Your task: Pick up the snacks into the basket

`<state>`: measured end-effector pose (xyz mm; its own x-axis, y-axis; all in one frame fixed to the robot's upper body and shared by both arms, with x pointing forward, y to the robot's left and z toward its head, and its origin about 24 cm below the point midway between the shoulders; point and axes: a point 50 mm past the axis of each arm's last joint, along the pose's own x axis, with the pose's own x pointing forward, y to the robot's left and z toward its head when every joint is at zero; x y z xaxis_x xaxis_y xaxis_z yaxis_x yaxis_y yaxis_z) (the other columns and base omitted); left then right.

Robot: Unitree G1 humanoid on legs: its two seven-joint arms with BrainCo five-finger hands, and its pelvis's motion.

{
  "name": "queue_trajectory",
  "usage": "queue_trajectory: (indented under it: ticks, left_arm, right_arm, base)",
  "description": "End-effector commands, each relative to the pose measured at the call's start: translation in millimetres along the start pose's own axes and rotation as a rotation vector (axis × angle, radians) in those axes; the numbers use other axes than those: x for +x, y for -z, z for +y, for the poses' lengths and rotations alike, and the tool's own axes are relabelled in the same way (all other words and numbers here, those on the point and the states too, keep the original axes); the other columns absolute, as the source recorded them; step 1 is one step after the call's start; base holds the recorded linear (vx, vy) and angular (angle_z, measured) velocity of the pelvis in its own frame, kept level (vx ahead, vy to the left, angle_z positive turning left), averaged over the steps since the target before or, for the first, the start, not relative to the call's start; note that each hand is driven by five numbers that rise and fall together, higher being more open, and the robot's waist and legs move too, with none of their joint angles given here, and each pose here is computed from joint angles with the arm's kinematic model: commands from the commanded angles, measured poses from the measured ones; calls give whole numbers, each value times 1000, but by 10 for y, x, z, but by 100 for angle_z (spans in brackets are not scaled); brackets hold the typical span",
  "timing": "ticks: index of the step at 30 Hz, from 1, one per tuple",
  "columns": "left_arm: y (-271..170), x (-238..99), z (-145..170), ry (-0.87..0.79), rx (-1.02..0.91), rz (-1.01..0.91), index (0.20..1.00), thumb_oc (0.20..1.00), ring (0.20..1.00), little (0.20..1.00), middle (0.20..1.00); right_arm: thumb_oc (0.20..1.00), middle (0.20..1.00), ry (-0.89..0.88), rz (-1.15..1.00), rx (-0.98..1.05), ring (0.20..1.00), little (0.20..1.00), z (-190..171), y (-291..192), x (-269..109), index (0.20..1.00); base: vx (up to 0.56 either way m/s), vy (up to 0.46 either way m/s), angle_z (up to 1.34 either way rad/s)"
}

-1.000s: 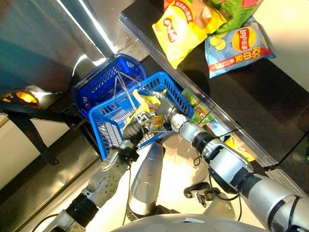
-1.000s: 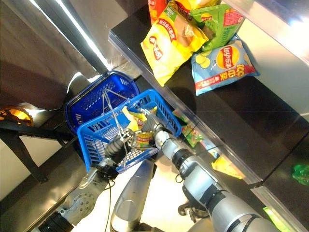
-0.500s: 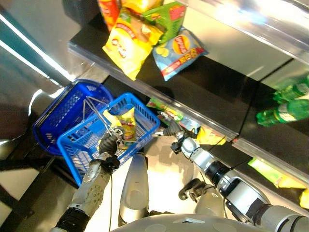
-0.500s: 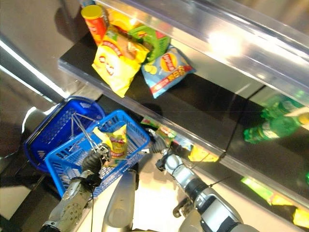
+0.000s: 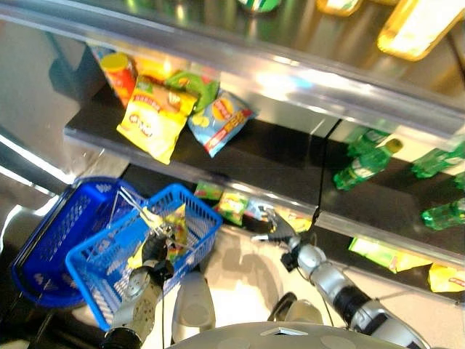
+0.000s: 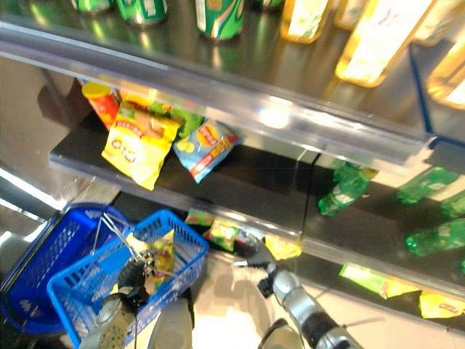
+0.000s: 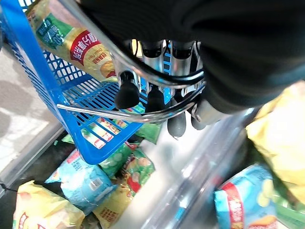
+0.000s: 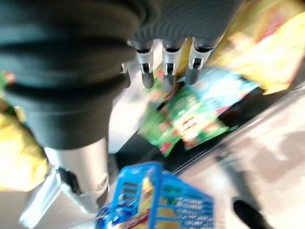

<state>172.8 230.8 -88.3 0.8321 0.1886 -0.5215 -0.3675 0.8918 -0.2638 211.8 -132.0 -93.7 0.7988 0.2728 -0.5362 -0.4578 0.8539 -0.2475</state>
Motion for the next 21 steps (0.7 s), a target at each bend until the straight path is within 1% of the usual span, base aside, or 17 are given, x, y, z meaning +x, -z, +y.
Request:
queue_trajectory:
  ticks: [1,2,4,8,10,11,13,15,16,17,21]
  left_arm:
    - [-128,74,-333,161,106,-112,200,200,200,200,200]
    - [-128,75,-333,161,106,-112,200,200,200,200,200]
    - [-47,84,-282,125,115,-78,200,200,200,200,200]
    - [105,75,-230,85,116,-20,200,200,200,200,200]
    - [190,62,-216,80,126,15,200,200,200,200,200]
    - [190,62,-216,80,126,15,200,200,200,200,200]
    - [241,43,-257,91,112,28,200,200,200,200,200]
    - [261,38,-253,87,108,36,200,200,200,200,200]
    - [310,36,-256,81,105,58,200,200,200,200,200]
    - [310,37,-256,81,105,58,200,200,200,200,200]
    - [377,26,-287,80,77,86,200,200,200,200,200]
  right_arm:
    - [1000,1000,59,43,-9,1000,1000,-198,55,53,1000]
    - [1000,1000,59,43,-9,1000,1000,-198,54,54,1000]
    - [1000,1000,65,105,-3,1000,1000,-186,200,9,1000]
    - [1000,1000,97,245,42,1000,1000,-167,523,-123,1000]
    - [1000,1000,112,357,52,1000,1000,-135,751,-238,1000]
    - [1000,1000,112,356,52,1000,1000,-135,751,-238,1000]
    - [1000,1000,134,440,58,1000,1000,-131,905,-333,1000]
    - [1000,1000,141,458,70,1000,1000,-124,942,-361,1000]
    - [1000,1000,165,512,111,1000,1000,-112,1044,-437,1000]
    - [1000,1000,165,512,111,1000,1000,-113,1043,-437,1000]
    - [1000,1000,249,576,254,1000,1000,-111,1158,-530,1000]
  base:
    - [40,24,-33]
    - [57,33,-48]
    - [44,17,-37]
    - [36,-6,-29]
    - [21,-17,-25]
    - [8,-7,-10]
    - [29,-15,-15]
    - [46,-28,-15]
    - [31,-33,-8]
    - [45,-53,-9]
    - [34,-32,-4]
